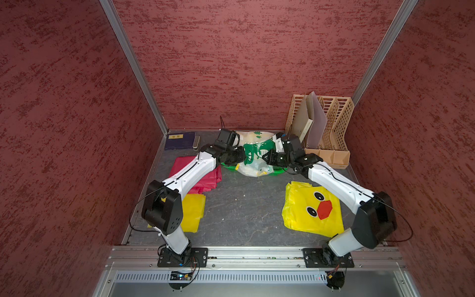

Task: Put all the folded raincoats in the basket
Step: Place the raincoat in the basket, then move the raincoat to the center of the board.

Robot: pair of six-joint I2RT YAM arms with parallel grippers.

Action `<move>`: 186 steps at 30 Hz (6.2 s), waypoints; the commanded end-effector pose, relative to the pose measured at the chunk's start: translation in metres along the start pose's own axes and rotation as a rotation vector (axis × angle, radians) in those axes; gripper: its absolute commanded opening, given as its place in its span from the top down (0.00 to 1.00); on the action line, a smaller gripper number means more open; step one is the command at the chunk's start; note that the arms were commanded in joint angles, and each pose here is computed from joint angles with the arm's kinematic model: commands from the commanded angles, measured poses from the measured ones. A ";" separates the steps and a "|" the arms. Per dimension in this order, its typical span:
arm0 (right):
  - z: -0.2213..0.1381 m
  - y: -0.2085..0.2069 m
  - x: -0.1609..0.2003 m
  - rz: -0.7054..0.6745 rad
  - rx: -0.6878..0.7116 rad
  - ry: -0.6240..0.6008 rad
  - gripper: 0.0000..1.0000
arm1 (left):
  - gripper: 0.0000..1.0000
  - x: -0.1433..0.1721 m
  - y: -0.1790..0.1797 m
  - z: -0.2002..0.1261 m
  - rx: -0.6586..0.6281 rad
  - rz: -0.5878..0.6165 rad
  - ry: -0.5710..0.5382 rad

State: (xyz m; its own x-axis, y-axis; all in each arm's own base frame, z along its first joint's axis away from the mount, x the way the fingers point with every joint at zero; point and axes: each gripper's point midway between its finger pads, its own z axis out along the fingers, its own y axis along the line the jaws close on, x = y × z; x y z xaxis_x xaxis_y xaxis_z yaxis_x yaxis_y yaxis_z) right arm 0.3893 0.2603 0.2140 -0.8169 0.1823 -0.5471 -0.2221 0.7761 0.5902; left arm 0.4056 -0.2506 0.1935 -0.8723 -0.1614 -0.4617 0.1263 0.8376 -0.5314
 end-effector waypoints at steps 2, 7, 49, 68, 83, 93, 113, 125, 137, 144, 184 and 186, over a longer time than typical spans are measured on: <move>0.016 0.015 0.000 -0.041 -0.115 0.101 1.00 | 1.00 -0.051 -0.025 0.004 0.131 0.047 -0.091; 0.038 0.000 -0.012 0.010 -0.147 0.108 1.00 | 1.00 -0.074 -0.012 0.021 0.121 0.029 -0.073; 0.087 -0.079 -0.001 0.116 0.035 0.204 0.37 | 0.07 -0.075 0.047 0.100 0.007 -0.002 0.048; 0.007 -0.052 -0.060 -0.003 0.186 0.042 0.33 | 0.00 -0.095 0.014 0.033 -0.030 0.094 -0.026; 0.021 -0.067 -0.013 0.074 0.120 0.084 0.39 | 0.00 -0.081 -0.016 0.051 0.169 -0.010 -0.055; -0.069 -0.029 -0.020 -0.074 0.071 -0.080 0.34 | 0.00 -0.058 -0.039 0.007 0.106 0.126 -0.184; -0.137 -0.092 0.093 0.049 0.235 -0.088 0.35 | 0.00 0.020 -0.012 -0.061 0.142 0.060 -0.284; -0.127 -0.133 0.142 0.167 0.340 -0.008 0.65 | 0.00 0.095 -0.012 -0.035 0.113 0.119 -0.184; -0.113 -0.186 0.184 0.263 0.585 0.146 0.84 | 0.00 0.121 -0.023 -0.012 0.150 0.141 -0.125; -0.105 -0.192 0.203 0.294 0.587 0.172 0.79 | 0.00 0.125 -0.019 -0.014 0.146 0.136 -0.124; -0.047 -0.164 0.172 0.188 0.519 0.198 0.74 | 0.00 0.157 0.000 0.003 0.152 0.102 -0.066; -0.040 -0.168 0.175 0.203 0.518 0.201 0.74 | 0.00 0.158 0.002 0.004 0.146 0.100 -0.066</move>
State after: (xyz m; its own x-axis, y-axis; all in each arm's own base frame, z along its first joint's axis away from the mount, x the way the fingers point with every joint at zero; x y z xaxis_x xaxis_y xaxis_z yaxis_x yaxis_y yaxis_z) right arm 0.2517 0.1260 0.0442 -0.9198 0.2689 -0.2858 0.2115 0.9532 0.2160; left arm 0.2719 -0.2745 0.1162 -0.8231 -0.1104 -0.5570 0.2788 0.7759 -0.5659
